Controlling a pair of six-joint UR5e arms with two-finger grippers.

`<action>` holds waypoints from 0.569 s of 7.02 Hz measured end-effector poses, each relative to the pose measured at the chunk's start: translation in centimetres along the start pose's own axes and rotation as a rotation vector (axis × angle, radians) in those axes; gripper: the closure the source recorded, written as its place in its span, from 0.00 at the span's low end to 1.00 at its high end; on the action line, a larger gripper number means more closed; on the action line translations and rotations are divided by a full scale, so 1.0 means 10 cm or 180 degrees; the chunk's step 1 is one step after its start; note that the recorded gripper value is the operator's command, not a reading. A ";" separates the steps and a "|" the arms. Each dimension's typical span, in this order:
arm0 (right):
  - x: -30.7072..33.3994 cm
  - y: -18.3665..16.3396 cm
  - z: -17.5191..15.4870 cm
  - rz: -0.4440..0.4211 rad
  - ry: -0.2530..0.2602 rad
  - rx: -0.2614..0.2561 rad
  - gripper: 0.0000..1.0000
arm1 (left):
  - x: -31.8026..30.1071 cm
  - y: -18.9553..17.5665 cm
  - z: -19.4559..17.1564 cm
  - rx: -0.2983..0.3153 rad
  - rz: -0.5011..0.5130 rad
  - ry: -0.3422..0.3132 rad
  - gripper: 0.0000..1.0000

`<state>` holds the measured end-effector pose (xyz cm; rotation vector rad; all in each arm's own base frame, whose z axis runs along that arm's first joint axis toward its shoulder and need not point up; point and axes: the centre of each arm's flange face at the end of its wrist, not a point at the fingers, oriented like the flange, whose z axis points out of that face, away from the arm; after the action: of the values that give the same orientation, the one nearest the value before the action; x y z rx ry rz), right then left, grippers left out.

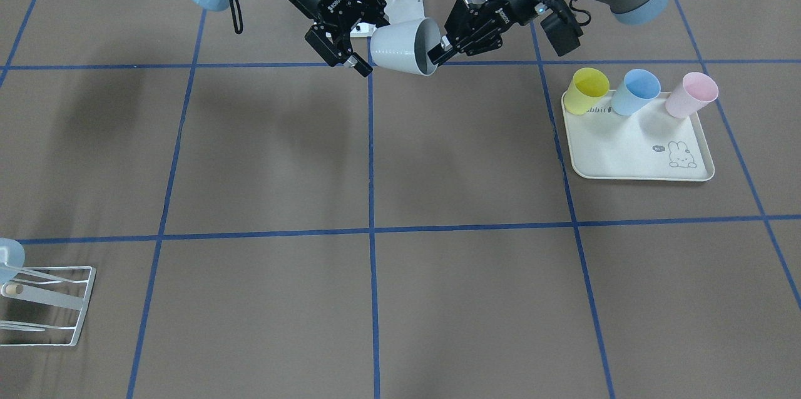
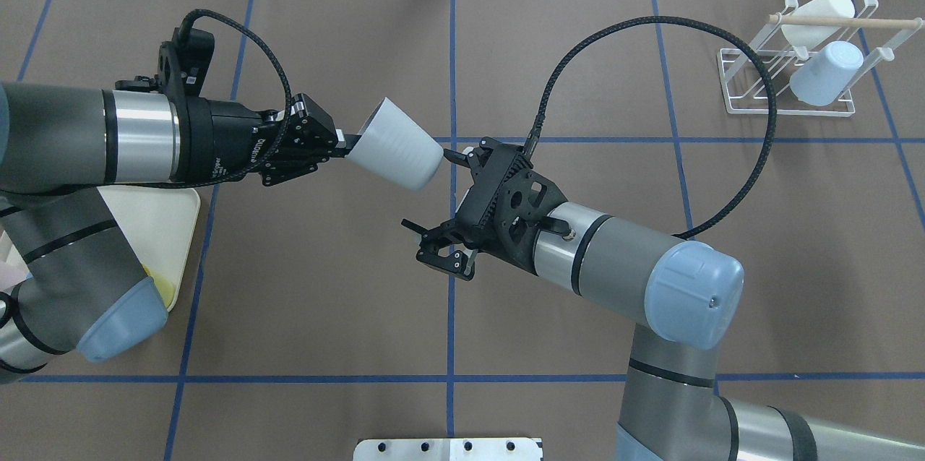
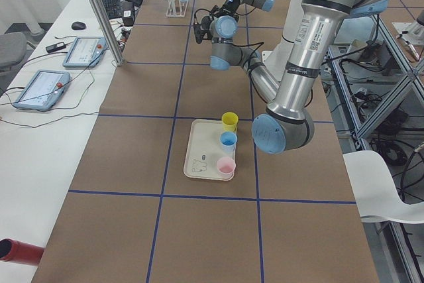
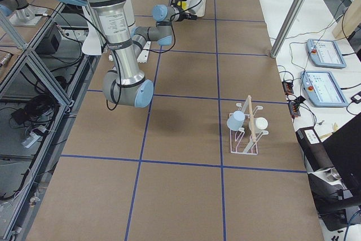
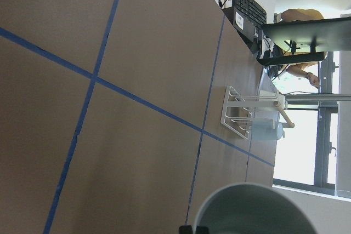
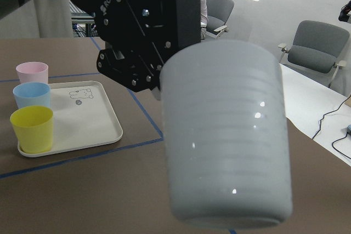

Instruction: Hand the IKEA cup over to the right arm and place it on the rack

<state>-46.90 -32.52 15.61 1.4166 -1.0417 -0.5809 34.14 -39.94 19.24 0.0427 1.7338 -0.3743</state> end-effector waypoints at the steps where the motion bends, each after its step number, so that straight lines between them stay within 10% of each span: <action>1: 0.01 0.00 0.00 -0.0001 0.0013 0.0000 0.00 | 0.01 0.03 0.01 -0.0017 0.0002 0.0006 1.00; 4: -0.02 -0.01 0.00 0.0004 0.0003 0.0008 0.00 | -0.05 0.14 0.10 -0.0037 -0.0016 -0.0002 1.00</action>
<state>-46.95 -32.34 15.51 1.4183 -1.0427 -0.5783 35.54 -38.86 19.23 0.0297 1.7356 -0.3680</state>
